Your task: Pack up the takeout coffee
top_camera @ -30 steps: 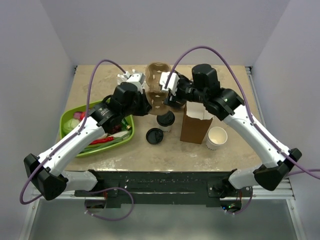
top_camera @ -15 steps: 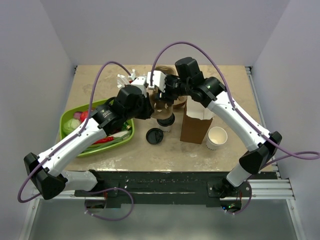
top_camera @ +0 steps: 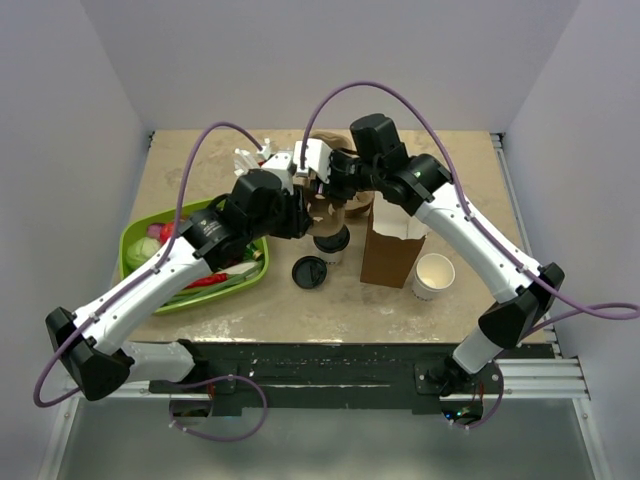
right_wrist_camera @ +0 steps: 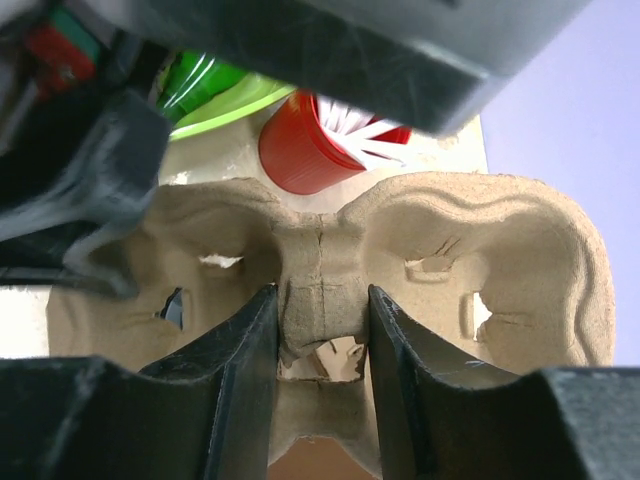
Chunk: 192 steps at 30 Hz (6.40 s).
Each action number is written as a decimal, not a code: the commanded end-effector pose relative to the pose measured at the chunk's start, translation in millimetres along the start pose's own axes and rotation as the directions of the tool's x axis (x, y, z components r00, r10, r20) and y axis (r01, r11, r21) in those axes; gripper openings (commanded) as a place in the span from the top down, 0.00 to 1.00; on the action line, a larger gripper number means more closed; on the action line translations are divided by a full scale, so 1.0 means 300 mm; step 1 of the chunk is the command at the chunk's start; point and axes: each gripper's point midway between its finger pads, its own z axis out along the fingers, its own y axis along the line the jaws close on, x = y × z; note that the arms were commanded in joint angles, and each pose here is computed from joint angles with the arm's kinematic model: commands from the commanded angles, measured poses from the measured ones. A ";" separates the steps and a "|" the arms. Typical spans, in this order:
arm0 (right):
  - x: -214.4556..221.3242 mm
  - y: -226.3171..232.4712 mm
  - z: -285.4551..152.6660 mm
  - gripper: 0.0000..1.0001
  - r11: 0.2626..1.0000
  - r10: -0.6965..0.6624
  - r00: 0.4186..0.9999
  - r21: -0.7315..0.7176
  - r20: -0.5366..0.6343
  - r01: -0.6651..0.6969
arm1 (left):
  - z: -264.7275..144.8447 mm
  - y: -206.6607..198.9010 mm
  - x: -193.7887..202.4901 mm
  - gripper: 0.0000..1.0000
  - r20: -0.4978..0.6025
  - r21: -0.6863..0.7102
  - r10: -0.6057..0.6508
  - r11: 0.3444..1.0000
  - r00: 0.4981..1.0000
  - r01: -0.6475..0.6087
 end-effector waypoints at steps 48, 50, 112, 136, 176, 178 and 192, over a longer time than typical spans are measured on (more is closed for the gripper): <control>-0.076 -0.231 -0.600 0.67 0.632 0.620 0.449 -0.070 0.643 -0.772 | 0.401 -0.310 -0.333 0.62 0.225 0.320 -0.038 0.947 0.974 -0.037; -0.065 -0.233 -0.582 0.66 0.635 0.630 0.452 -0.085 0.631 -0.768 | 0.399 -0.302 -0.335 0.78 0.225 0.320 -0.037 0.947 0.974 -0.038; 0.393 -0.035 -0.373 0.71 0.816 0.504 0.853 0.247 0.140 -0.522 | 0.296 -0.371 -0.225 0.96 0.109 0.497 0.054 0.862 0.993 -0.102; 0.351 -0.088 -0.398 0.72 0.524 0.756 0.589 0.275 0.284 -0.806 | 0.315 -0.360 -0.220 0.98 0.095 0.476 0.049 0.875 0.994 -0.088; 0.479 0.202 -0.250 0.66 0.848 0.530 0.842 0.088 -0.097 -0.523 | 0.328 -0.376 -0.233 1.00 0.071 0.495 0.051 0.866 0.996 -0.079; 0.495 0.202 -0.236 0.66 0.838 0.546 0.830 0.089 -0.115 -0.538 | 0.322 -0.378 -0.236 1.00 0.075 0.498 0.053 0.863 0.996 -0.084; 0.520 0.271 -0.194 0.63 0.817 0.571 0.808 -0.001 -0.148 -0.577 | 0.317 -0.364 -0.244 1.00 0.091 0.477 0.053 0.874 0.994 -0.090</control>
